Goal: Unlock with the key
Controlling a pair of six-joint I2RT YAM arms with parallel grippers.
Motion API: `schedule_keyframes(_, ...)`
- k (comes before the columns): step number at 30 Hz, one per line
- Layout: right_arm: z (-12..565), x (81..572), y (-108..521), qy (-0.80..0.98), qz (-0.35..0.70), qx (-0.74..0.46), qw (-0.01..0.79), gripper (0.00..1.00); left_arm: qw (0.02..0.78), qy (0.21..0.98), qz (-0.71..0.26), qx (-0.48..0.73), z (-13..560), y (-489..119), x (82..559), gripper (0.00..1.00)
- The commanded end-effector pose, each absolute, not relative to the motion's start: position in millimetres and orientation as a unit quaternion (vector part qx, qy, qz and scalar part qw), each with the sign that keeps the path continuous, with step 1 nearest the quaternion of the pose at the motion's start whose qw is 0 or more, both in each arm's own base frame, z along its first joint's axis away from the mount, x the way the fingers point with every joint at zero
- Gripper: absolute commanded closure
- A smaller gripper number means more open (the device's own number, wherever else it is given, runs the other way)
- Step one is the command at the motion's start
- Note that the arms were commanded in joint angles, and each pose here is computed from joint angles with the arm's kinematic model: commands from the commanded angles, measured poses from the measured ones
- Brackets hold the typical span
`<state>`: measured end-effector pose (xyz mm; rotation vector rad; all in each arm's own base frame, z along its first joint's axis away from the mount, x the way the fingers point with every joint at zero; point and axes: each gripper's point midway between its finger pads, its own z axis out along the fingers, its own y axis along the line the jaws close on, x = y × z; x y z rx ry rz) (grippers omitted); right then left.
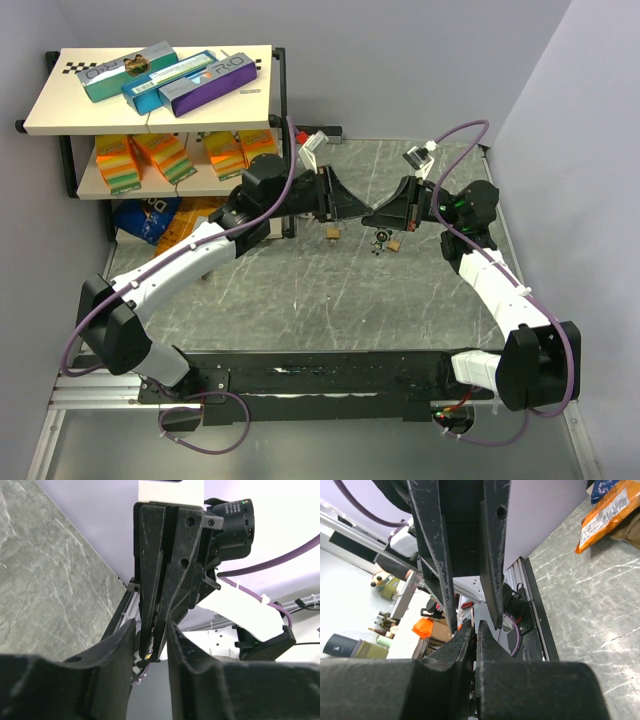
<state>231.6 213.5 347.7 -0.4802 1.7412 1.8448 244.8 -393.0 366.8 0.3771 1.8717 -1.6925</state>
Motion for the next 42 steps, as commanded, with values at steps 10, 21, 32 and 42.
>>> schedule_keyframes(10,354,223,215,0.633,0.687,-0.208,0.291,1.0,0.321,0.673,-0.653,0.128,386,-393,248,0.76)
schedule_keyframes(21,354,224,215,0.63,0.692,-0.2,0.289,1.0,0.311,0.676,-0.654,0.132,382,-397,248,0.99)
schedule_keyframes(32,347,224,213,0.639,0.679,-0.199,0.3,0.52,0.328,0.693,-0.634,0.101,378,-388,255,0.99)
schedule_keyframes(42,347,230,195,0.646,0.666,-0.17,0.333,0.43,0.325,0.694,-0.635,0.099,376,-387,253,0.99)
